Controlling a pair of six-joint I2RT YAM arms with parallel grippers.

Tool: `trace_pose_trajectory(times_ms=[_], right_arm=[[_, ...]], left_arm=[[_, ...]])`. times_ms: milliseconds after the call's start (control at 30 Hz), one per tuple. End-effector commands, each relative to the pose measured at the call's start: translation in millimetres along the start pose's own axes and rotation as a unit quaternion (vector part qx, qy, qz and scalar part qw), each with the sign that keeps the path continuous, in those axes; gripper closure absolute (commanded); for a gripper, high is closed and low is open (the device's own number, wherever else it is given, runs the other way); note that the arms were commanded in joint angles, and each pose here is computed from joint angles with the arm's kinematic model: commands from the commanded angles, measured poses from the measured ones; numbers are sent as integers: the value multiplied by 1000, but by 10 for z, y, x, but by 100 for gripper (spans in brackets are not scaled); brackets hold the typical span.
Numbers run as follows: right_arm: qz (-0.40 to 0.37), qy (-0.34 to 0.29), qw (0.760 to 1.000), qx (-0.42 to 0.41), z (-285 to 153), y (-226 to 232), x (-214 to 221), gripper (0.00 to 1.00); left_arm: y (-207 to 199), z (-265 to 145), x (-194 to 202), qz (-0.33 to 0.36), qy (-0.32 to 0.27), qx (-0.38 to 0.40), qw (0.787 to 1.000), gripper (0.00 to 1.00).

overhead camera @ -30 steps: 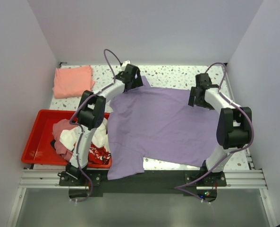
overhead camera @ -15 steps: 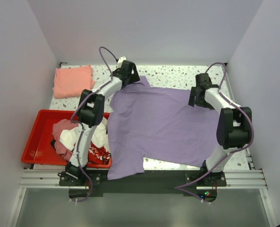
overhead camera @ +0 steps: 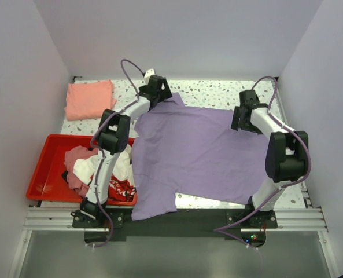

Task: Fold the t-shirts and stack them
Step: Flatten the tshirt out

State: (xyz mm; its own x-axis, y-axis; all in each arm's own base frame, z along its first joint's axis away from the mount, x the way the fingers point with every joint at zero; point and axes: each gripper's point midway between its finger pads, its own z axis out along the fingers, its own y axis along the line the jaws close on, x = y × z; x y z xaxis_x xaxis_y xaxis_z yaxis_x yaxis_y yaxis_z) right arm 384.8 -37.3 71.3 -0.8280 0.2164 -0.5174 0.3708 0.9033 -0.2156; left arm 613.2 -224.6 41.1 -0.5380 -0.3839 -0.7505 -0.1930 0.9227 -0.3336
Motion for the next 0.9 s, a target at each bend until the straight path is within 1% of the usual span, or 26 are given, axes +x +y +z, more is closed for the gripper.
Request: trace_pose_trajectory(times_ms=[0, 33, 167, 200, 333, 433, 500, 533, 567, 700, 767, 800, 867], right_arm=[[7, -15, 1000, 13, -13, -27, -101, 1], [7, -14, 1000, 14, -11, -34, -98, 1], [10, -17, 1000, 11, -21, -28, -111, 1], [9, -17, 1000, 11, -19, -21, -107, 1], [8, -15, 1000, 11, -8, -23, -100, 1], [8, -15, 1000, 12, -8, -18, -103, 1], [9, -15, 1000, 13, -5, -26, -104, 1], [9, -15, 1000, 11, -6, -21, -103, 1], [7, -14, 1000, 12, -2, -21, -96, 1], [8, -14, 1000, 11, -2, -19, -105, 1], [9, -16, 1000, 11, -16, -19, -126, 1], [8, -17, 1000, 10, -26, -20, -129, 1], [11, -22, 1000, 8, -47, -19, -155, 1]], left_arm=[[-171, 80, -312, -21, -50, 33, 998, 0], [-147, 137, -255, -19, -47, 30, 998, 0], [-236, 188, -315, -30, -56, 46, 997, 0], [-310, 187, -390, -37, -72, 61, 995, 0], [-464, 214, -538, -63, -104, 94, 988, 0], [-647, 252, -734, -86, -135, 125, 979, 0], [-741, 297, -791, -99, -146, 144, 974, 0], [-747, 377, -734, -100, -146, 150, 973, 0], [-836, 342, -840, -110, -158, 163, 968, 0], [-810, 336, -929, -116, -174, 156, 965, 0], [-776, 246, -990, -101, -181, 143, 968, 0], [-789, 142, -1097, -97, -185, 142, 968, 0], [-735, 81, -1079, -75, -176, 126, 973, 0]])
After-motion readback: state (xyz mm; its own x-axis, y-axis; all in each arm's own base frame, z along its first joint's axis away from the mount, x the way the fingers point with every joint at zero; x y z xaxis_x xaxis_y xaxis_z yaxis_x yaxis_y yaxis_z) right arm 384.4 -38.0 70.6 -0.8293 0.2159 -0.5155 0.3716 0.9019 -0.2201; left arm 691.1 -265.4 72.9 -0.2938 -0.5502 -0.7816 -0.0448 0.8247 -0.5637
